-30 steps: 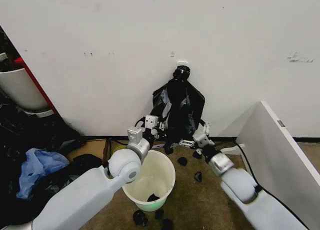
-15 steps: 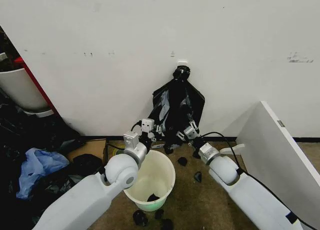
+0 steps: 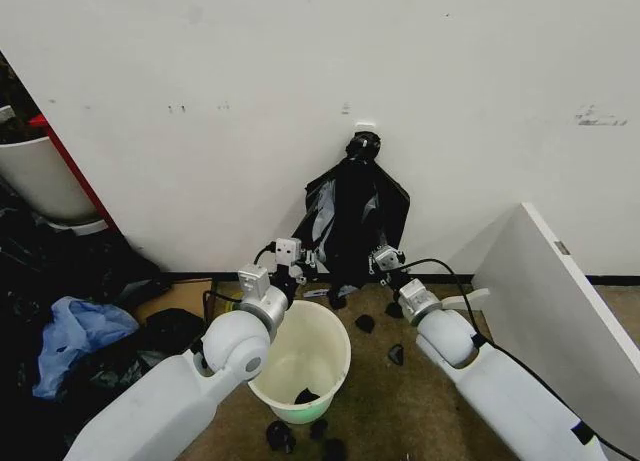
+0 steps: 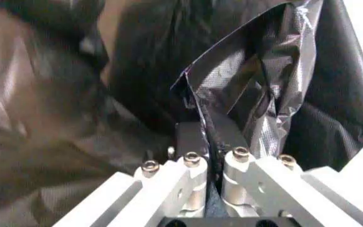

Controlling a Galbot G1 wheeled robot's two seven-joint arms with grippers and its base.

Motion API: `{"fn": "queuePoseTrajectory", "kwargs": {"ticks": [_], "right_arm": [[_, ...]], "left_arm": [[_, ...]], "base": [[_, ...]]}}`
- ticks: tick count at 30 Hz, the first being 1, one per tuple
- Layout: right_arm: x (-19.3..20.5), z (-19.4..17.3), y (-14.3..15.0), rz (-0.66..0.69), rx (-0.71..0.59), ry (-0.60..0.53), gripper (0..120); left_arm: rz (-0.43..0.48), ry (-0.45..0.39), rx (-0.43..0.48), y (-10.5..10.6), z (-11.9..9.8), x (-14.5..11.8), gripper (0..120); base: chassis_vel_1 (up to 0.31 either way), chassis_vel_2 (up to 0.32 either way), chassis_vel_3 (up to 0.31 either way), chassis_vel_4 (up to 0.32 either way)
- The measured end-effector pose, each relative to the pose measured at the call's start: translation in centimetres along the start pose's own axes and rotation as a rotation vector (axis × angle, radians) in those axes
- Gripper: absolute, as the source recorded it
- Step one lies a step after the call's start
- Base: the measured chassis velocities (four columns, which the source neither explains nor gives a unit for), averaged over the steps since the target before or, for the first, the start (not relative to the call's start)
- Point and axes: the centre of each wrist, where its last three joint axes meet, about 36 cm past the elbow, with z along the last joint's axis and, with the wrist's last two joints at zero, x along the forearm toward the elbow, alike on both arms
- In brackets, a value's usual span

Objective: Place the garbage bag over the trash bin.

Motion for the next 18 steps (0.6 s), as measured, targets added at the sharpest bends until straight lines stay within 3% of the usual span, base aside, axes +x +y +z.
{"fn": "queuePoseTrajectory", "kwargs": {"ticks": [4, 8, 11, 18], "right_arm": [[3.6, -3.5, 0.2, -0.014, -0.196, -0.066, 0], [5.9, -6.1, 0.7, -0.042, -0.292, -0.119, 0], [8.9, -9.5, 1.8, -0.092, -0.398, -0.173, 0], [13.7, -13.1, 4.5, -0.157, -0.561, -0.157, 0]], "left_arm": [[-0.013, -0.010, 0.008, 0.4, -0.4, 1.9, 0], [-0.019, -0.018, 0.008, 0.5, -1.0, 4.2, 0], [0.003, -0.038, 0.003, -0.4, -2.5, 8.4, 0], [0.068, -0.030, -0.005, -2.4, -4.3, 13.5, 0]], "base": [[0.000, 0.000, 0.000, 0.000], [0.000, 0.000, 0.000, 0.000], [0.000, 0.000, 0.000, 0.000], [0.000, 0.000, 0.000, 0.000]]}}
